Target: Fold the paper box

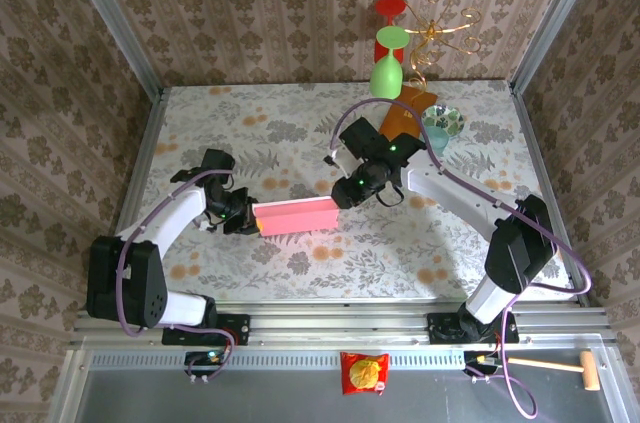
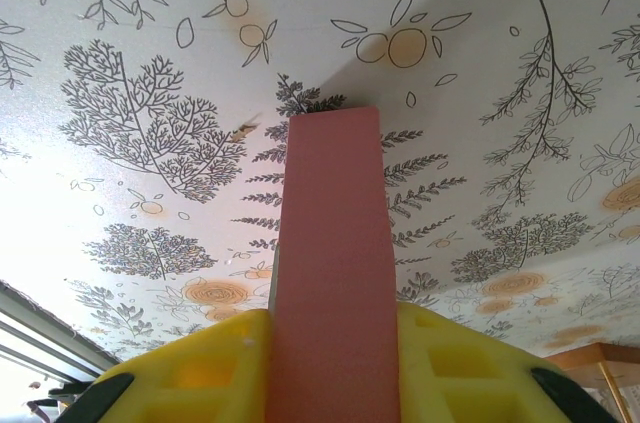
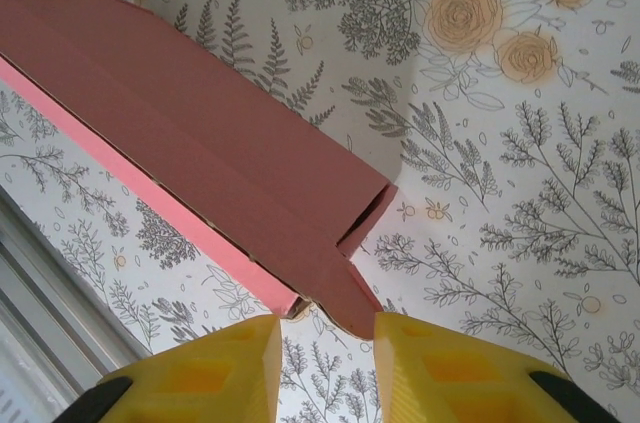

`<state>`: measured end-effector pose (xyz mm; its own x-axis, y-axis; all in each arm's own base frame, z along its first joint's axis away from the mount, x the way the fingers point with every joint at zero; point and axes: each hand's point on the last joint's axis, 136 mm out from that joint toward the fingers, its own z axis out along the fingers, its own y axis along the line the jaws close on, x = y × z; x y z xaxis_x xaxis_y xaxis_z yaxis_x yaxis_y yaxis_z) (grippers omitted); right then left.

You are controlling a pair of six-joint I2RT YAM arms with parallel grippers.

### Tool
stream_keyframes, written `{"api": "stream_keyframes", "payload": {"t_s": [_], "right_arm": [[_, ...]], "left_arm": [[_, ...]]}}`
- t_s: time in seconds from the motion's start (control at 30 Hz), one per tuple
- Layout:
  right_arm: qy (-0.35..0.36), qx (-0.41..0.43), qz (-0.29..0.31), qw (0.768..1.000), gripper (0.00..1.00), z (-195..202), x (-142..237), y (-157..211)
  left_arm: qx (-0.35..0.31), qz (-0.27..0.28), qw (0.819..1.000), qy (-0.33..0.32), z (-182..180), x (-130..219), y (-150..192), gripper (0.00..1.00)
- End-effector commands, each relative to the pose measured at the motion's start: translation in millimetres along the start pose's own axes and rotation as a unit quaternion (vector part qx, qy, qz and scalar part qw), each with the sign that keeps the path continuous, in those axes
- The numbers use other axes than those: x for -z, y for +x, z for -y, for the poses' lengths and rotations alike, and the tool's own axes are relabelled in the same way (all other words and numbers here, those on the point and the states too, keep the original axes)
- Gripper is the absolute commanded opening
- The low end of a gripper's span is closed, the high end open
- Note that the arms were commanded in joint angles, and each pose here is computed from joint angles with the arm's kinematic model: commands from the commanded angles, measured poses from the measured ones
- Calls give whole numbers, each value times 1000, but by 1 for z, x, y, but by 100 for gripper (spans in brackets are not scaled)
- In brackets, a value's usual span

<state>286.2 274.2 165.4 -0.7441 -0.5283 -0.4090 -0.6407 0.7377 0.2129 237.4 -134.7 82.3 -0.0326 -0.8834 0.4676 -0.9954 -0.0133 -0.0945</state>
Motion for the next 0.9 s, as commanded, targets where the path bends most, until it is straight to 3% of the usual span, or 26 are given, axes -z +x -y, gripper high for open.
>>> {"api": "stream_keyframes", "payload": {"t_s": [0.0,0.17,0.63,0.87], "right_arm": [[4,11,-8,1000,26,-2,2,-1],[10,9,-12,1000,20,0,1,2],[46,4,-13,999,20,9,-4,3],[58,-2,-7,998,12,12,-4,0]], "left_arm": [[24,27,999,-5,2,0,-11,1],[25,27,999,-6,3,0,-11,1],[26,25,999,-6,5,-2,-11,0],[27,24,999,-7,6,-2,-12,0]]}}
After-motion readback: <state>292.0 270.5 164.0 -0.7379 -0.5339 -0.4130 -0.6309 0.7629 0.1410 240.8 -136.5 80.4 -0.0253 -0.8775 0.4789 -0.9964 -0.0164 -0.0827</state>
